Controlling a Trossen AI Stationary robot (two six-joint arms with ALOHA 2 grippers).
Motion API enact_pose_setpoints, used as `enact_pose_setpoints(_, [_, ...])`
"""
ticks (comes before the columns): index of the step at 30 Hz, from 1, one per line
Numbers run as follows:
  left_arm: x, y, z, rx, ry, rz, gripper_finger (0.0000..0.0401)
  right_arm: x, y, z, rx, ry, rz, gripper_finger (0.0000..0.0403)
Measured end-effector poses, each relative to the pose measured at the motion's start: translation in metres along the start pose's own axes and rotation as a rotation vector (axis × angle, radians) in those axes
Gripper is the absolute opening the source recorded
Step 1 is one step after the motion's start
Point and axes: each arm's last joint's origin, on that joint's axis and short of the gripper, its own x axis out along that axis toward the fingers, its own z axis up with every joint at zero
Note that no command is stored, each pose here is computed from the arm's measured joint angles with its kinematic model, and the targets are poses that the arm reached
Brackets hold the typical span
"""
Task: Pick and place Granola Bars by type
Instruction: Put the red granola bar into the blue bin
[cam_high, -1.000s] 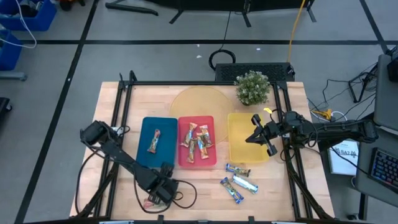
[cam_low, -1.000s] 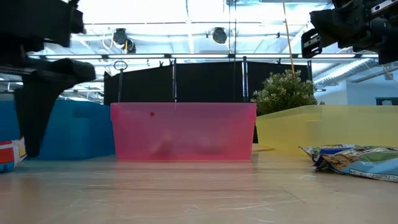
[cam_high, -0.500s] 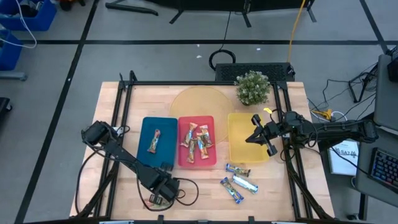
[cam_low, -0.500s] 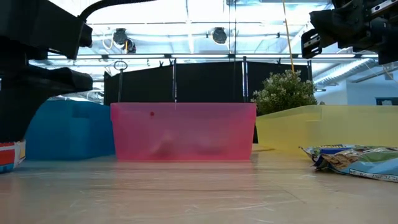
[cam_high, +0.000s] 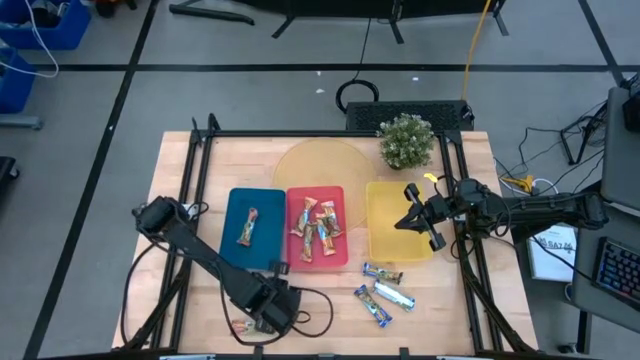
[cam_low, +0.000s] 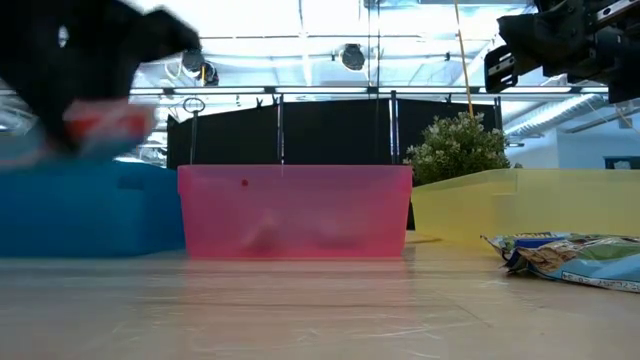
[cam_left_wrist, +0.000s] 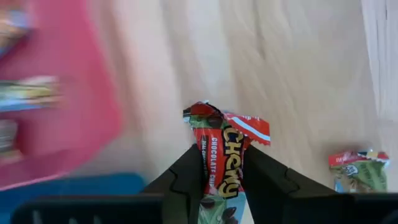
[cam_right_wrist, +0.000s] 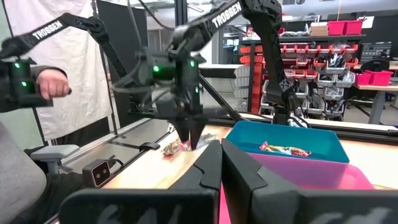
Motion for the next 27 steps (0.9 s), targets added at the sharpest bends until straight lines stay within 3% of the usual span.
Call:
enact_pose_setpoints(4, [-0.035, 0.015, 0.015, -0.107, -0.042, 0.168, 0.0107, 0.000, 0.000, 0.000, 0.001, 0.000, 0.000, 0.0000])
enact_pose_setpoints(8, [-0.063, 0.044, 0.013, -0.371, -0.094, 0.478, 0.0107, 0.000, 0.000, 0.000, 0.001, 0.000, 0.000, 0.0000])
enact_pose_setpoints(12, [-0.088, 0.076, -0.008, -0.648, -0.118, 0.617, 0.0107, 0.000, 0.000, 0.000, 0.003, 0.004, 0.000, 0.0000])
enact_pose_setpoints(16, [-0.103, 0.101, -0.043, -0.789, -0.156, 0.607, 0.0108, 0.000, 0.000, -0.001, 0.005, 0.007, 0.000, 0.0000])
enact_pose_setpoints(19, [-0.108, 0.122, -0.082, -0.998, -0.184, 0.606, 0.0108, 0.000, 0.000, -0.001, 0.005, 0.007, 0.000, 0.0000])
enact_pose_setpoints(23, [-0.096, 0.142, -0.122, -1.403, -0.228, 0.463, 0.0097, 0.000, 0.000, -0.001, 0.003, 0.007, 0.000, 0.0000])
enact_pose_setpoints(27, [-0.074, 0.156, -0.142, -1.570, -0.197, 0.324, 0.0091, 0.000, 0.000, 0.000, -0.002, 0.000, 0.000, 0.0000])
